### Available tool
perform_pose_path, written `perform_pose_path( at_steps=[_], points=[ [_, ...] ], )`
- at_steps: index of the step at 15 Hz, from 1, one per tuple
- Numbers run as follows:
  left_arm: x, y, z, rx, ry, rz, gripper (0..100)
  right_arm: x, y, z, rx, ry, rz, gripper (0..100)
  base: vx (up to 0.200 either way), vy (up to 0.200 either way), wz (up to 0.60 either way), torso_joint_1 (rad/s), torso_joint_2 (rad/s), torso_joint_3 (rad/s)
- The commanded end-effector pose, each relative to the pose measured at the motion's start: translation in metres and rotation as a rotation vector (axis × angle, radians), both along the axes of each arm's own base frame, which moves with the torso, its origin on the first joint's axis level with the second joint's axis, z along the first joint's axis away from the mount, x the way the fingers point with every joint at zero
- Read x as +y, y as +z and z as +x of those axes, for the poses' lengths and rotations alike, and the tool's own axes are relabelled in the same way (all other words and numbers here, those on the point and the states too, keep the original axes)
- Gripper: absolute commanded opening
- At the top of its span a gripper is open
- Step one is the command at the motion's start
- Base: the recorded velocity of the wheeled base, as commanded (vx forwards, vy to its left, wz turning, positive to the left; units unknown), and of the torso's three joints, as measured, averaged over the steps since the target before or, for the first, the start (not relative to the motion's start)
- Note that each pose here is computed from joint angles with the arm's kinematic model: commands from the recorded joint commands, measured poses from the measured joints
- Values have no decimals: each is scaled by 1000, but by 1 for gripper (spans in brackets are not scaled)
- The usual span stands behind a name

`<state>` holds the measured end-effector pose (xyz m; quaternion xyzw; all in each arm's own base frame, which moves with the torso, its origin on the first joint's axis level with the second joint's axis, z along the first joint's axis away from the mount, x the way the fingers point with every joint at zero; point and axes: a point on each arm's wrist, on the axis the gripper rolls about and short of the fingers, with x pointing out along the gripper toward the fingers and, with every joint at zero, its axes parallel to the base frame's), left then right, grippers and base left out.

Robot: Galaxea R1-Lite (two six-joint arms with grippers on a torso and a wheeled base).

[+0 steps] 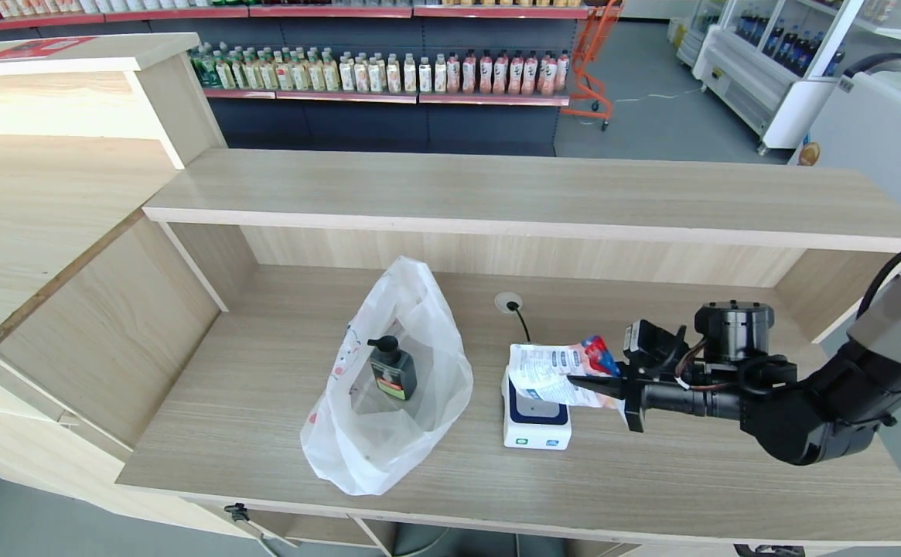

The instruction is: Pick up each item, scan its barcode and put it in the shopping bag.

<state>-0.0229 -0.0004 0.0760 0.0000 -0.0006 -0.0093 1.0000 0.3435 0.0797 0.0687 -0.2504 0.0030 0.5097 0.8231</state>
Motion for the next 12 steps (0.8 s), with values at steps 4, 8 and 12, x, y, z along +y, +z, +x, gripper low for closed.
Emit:
perform_pose_path(
  at_steps=[4,8,12],
  points=[
    [0,0,0,0,0,0,100,-11,98,-52,326,-271,343,0,0,0,0,0,0,0],
    [0,0,0,0,0,0,100,-20,100,-83,522,-409,422,0,0,0,0,0,0,0],
    [0,0,0,0,0,0,100,-22,98,-99,567,-416,445,0,0,0,0,0,0,0]
  ],
)
